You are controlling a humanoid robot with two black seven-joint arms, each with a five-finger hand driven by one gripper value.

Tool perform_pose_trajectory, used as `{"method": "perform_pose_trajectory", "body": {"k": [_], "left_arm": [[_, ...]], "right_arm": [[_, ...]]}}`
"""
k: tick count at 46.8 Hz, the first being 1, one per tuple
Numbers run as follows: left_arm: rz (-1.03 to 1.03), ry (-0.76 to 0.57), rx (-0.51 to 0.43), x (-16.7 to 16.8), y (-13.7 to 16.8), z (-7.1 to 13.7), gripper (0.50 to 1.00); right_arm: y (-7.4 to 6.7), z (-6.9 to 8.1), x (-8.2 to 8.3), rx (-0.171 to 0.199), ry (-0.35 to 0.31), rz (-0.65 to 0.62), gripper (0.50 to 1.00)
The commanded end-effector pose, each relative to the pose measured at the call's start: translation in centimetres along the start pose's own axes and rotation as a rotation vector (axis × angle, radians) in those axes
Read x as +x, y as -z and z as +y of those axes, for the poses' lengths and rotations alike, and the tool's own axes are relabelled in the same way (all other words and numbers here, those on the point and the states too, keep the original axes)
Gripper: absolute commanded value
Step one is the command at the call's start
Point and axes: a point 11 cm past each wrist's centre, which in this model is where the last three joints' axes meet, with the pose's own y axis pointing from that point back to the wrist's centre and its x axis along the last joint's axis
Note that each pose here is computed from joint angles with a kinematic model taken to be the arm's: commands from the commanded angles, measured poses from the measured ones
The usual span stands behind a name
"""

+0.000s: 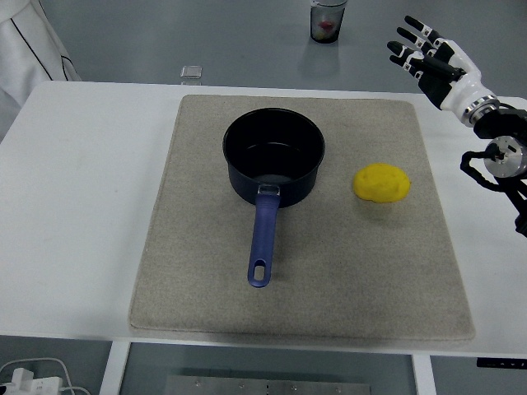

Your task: Put the potato in the blue pot

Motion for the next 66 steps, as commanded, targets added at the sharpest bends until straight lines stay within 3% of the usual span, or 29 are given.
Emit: {"method": "perform_pose_trajectory", "body": {"k": [1,6,14,19,32,37,48,66], "left_arm": [[0.000,0.001,0.000,0.0,0.0,0.0,0.996],[0.000,-0.001,0.000,0.0,0.0,0.0,0.996],[0.000,-0.001,0.000,0.0,0.0,0.0,0.996],[0.000,-0.001,0.000,0.0,0.0,0.0,0.996],[0.000,-0.001,0.000,0.0,0.0,0.0,0.996],[0.000,-0.001,0.000,0.0,0.0,0.0,0.996],[0.000,0.001,0.000,0.0,0.0,0.0,0.996],[0.000,0.001,0.000,0.0,0.0,0.0,0.996]], "right_arm": [[0.3,0.3,0.6,-0.009,0.016,0.026,0.930],[0.3,0.9,1.5,-0.028,0.020,0.049,0.930],[-1.1,1.6,1.8,-0.103,0.055,0.126,0.930],[-0.7,2.5,3.2,-0.125,0.072,0.160,0.930],[0.4,4.1,4.7,-0.172,0.154,0.278,0.930],[1.5,4.2,4.4,-0.171,0.209,0.285,0.930],[0.7,4.6,4.1,-0.227,0.261,0.378,0.928],[0.7,4.8,2.5,-0.258,0.364,0.559,0.928]]}}
